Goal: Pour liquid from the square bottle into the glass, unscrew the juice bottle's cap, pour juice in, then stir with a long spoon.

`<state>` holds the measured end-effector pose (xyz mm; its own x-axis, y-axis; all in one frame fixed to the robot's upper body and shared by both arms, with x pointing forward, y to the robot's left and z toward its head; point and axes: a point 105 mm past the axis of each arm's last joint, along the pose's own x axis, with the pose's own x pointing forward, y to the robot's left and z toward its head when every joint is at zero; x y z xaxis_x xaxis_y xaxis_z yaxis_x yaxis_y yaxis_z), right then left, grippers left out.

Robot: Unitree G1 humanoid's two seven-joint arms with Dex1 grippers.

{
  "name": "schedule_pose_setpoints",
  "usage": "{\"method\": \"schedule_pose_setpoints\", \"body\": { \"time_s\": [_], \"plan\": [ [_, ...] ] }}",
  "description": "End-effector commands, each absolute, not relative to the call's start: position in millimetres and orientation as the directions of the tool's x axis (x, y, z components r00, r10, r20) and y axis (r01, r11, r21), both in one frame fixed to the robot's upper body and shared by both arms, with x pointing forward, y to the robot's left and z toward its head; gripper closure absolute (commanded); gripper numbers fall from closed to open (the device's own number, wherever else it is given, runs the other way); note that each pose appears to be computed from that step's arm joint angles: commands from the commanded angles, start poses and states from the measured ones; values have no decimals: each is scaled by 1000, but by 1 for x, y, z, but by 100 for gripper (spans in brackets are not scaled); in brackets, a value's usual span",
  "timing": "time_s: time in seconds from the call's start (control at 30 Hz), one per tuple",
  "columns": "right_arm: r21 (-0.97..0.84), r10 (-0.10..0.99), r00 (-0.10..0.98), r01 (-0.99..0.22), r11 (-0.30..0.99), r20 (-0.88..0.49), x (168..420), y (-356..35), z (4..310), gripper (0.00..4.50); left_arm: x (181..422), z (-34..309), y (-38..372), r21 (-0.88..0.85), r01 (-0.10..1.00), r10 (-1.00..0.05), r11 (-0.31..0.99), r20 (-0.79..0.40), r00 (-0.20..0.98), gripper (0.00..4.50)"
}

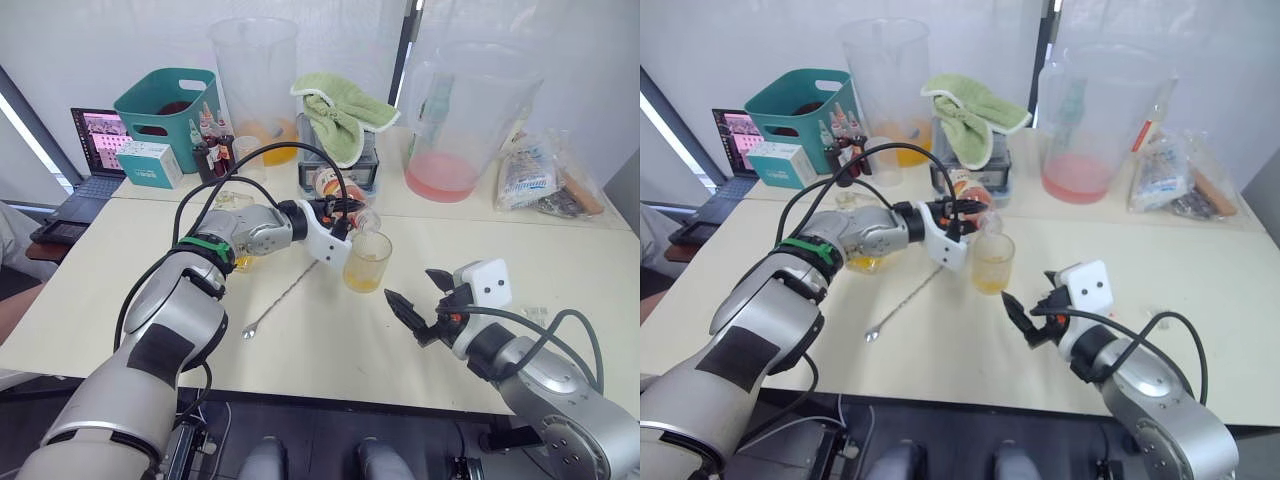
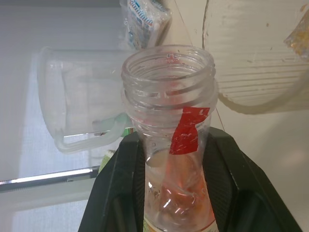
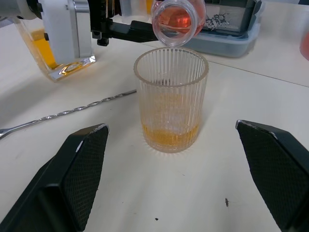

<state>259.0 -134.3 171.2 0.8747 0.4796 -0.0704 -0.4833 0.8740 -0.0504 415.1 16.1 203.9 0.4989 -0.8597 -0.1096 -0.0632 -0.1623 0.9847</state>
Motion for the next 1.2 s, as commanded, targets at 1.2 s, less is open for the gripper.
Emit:
{"method": "schedule_pose_setpoints", "body": {
  "time_s": [1.2],
  "plan": [
    [-51,486,874,-486,872,-21,256,-129,183,2,416,232,4,955,-250,-877,-158,-19,480,315]
  ]
}}
